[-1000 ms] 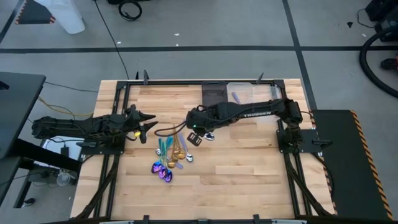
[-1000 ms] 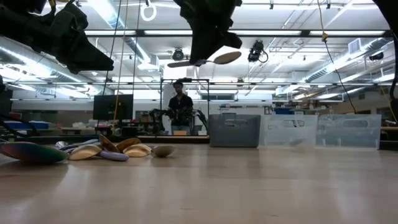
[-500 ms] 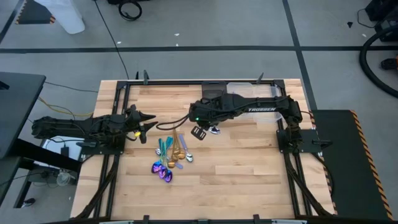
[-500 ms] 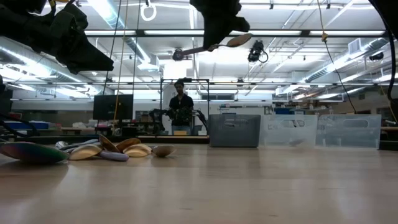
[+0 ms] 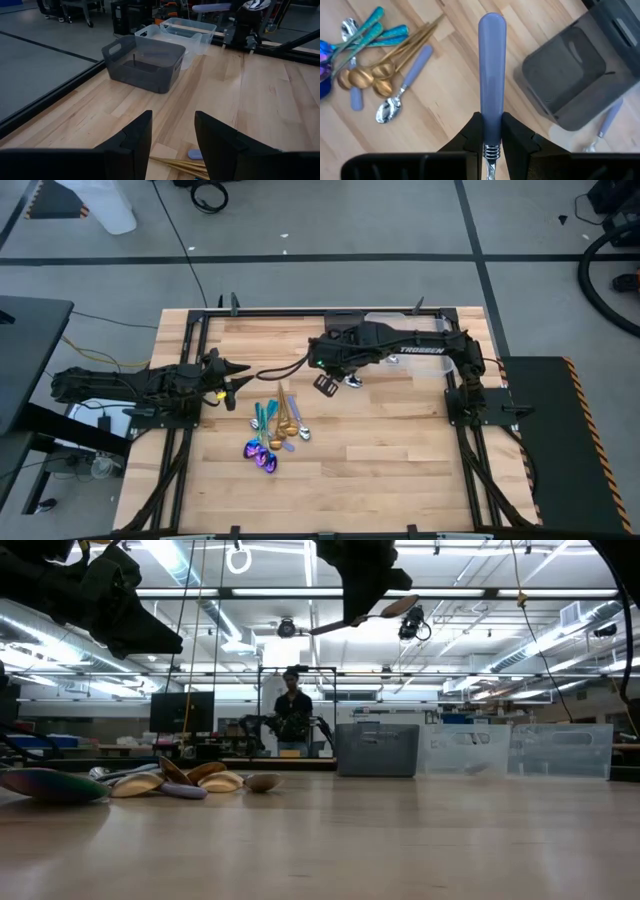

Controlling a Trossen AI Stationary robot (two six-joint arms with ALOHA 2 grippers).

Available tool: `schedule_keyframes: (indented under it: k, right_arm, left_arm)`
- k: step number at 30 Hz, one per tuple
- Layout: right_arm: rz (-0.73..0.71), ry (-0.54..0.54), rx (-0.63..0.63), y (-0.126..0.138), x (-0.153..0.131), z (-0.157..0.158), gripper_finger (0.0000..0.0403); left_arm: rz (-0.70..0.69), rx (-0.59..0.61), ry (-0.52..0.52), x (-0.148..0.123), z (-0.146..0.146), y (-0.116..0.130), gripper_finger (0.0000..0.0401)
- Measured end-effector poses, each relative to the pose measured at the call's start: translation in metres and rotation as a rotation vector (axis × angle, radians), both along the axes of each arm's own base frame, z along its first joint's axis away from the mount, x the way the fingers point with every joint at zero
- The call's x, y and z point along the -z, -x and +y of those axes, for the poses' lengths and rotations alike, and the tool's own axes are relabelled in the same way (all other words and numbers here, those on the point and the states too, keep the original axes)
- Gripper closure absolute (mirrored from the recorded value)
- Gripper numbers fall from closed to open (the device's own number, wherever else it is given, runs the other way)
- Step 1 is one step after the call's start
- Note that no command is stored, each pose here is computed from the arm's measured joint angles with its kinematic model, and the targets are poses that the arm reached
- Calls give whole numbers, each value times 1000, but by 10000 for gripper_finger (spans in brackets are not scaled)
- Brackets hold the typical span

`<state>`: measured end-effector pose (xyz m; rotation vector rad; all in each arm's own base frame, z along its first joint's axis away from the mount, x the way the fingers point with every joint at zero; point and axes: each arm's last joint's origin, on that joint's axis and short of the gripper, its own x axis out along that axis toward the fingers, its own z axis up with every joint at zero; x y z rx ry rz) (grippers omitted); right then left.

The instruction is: Sort silverware by color (type)

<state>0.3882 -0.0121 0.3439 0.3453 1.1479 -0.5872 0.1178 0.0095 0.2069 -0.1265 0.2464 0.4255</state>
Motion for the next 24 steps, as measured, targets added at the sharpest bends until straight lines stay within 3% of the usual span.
schedule_keyframes:
  k: [24]
  right_arm:
    - [-29,1,100,50,-45,-24,345]
  left_arm:
    - [19,2,-7,1,0,0,245]
